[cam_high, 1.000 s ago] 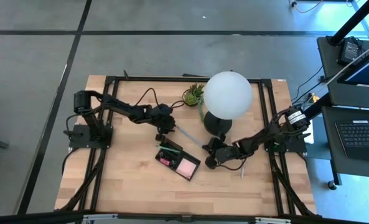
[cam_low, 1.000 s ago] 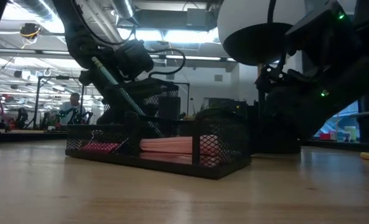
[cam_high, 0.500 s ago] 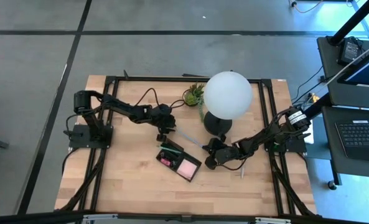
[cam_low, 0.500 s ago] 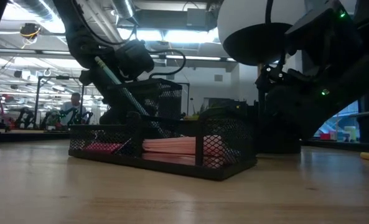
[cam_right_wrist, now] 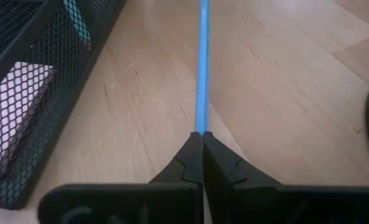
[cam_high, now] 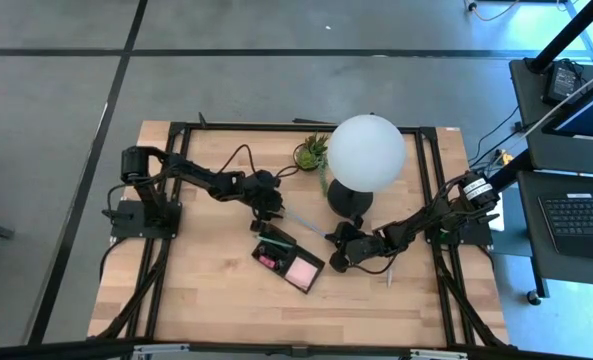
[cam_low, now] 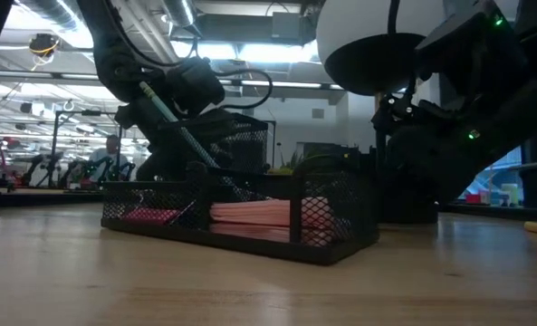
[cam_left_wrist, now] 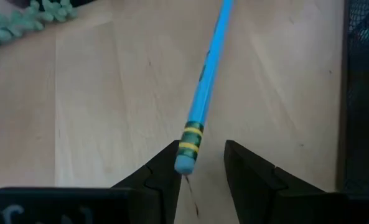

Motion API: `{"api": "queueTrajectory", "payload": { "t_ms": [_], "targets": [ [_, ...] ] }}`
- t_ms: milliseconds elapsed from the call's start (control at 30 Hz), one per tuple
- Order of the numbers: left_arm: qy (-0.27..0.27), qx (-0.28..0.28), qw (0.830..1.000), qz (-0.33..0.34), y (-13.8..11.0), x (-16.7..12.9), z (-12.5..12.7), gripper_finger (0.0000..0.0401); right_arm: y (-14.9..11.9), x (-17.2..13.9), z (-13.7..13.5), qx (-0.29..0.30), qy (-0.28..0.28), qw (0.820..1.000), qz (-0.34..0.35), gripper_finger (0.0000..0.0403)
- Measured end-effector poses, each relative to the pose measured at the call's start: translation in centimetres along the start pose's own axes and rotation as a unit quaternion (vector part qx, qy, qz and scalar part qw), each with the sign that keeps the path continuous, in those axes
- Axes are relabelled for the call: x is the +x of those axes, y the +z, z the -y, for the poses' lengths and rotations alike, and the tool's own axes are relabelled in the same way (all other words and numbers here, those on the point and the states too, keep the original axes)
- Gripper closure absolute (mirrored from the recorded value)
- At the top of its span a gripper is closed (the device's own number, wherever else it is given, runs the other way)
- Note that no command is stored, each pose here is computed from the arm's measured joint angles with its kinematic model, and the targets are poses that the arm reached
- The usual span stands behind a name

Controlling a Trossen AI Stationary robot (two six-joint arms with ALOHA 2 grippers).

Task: Pick and place office supplies into organizer
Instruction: Put the blue pencil into the desk organizer

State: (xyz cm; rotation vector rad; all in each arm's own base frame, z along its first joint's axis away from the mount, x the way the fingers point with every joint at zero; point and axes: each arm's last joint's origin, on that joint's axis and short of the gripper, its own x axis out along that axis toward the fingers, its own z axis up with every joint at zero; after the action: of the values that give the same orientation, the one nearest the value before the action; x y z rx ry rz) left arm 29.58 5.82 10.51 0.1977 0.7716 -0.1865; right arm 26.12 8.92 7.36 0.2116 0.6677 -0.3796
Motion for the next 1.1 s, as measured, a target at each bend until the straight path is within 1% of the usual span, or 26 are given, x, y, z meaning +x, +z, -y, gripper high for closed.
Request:
{"api": "queueTrajectory", "payload": {
  "t_ms": [133,233,300,433,567,700,867,1100],
  "targets": [
    [0.004,0.007,1.0,0.013,0.36,0.06,0.12,0.0285,0.0,0.01,0.0,0.0,0.0,1.0,0.0,0.0398],
    [0.037,0.011,0.999,0.022,0.69,0.03,-0.16,0.0285,-0.01,0.0,0.01,0.0,0.0,1.0,0.0,0.0398],
    [0.047,0.011,0.998,0.028,0.83,-0.04,-0.37,0.0285,-0.01,0.0,0.01,0.0,0.0,1.0,0.0,0.0398],
    [0.048,0.012,0.998,0.031,0.89,-0.05,-0.38,0.0291,-0.02,0.0,0.02,0.001,0.0,1.0,0.0,0.0398],
    [0.048,0.012,0.998,0.031,0.89,-0.05,-0.38,0.0313,-0.03,0.01,0.02,0.0,0.0,1.0,0.0,0.0398],
    [0.048,0.013,0.998,0.032,0.92,-0.07,-0.36,0.0346,-0.03,0.01,0.02,0.0,0.0,1.0,0.0,0.0398],
    [0.04,0.042,0.998,0.024,0.79,-0.05,-0.24,0.0385,-0.06,-0.01,0.05,-0.001,-0.002,1.0,0.0,0.0397],
    [0.042,0.06,0.997,0.023,0.8,-0.05,-0.23,0.0386,-0.04,-0.02,0.02,-0.003,0.0,1.0,0.003,0.0397]
  ]
}}
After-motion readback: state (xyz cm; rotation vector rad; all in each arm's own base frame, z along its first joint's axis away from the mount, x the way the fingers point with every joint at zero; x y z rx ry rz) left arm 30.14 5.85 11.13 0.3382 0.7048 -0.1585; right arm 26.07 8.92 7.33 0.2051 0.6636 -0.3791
